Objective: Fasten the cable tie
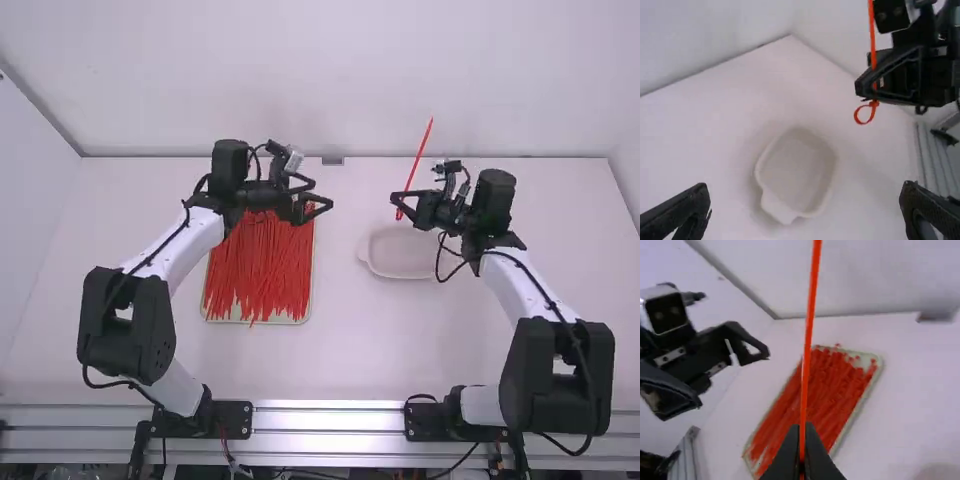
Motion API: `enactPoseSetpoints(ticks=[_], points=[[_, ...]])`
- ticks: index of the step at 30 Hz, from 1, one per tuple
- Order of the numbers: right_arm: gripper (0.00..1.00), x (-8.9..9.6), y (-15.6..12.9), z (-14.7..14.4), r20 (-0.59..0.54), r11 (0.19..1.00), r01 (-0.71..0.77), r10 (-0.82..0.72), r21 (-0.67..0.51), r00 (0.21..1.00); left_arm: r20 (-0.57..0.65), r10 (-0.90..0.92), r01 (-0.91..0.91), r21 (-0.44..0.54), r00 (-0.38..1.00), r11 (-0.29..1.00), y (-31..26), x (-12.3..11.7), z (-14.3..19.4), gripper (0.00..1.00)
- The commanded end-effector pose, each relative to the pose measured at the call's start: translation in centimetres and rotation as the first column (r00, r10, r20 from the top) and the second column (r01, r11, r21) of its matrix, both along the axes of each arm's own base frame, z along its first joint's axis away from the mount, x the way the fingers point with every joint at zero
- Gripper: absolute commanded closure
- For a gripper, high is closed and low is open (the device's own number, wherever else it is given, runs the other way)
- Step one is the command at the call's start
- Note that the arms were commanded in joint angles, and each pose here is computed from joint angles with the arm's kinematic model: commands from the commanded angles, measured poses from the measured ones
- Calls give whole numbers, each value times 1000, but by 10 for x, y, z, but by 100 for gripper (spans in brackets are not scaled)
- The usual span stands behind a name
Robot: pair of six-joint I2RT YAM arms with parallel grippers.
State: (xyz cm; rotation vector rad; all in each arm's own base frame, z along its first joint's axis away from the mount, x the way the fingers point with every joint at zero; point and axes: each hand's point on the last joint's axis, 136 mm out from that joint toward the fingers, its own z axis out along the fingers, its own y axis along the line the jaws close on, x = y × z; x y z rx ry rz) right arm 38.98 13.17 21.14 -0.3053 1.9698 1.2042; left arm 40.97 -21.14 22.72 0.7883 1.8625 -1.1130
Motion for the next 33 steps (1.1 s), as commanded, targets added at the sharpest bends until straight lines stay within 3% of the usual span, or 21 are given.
enactPoseSetpoints(ticks=[1, 8, 16, 23, 28, 33], points=[[100, 9, -13, -11, 51, 991, 68, -62, -119, 997, 14, 31, -31, 41, 999, 999, 4, 4, -6, 1], [100, 9, -22, -61, -39, 946, 191, -208, -261, 977, -32, 31, -30, 50, 999, 998, 6, -3, -23, 1], [100, 2, -32, -110, -66, 852, 329, -386, -407, 920, -67, 35, -31, 59, 997, 998, 7, -10, -40, 1], [100, 2, -31, -139, -67, 802, 348, -432, -486, 900, -82, 32, -27, 59, 996, 998, 7, -13, -44, 1], [100, 7, -29, -176, -122, 799, 328, -442, -504, 889, -89, 32, -27, 61, 995, 998, 7, -14, -45, 1], [100, 6, -34, -191, -156, 795, 323, -457, -514, 876, -91, 33, -27, 61, 995, 998, 7, -14, -45, 1]])
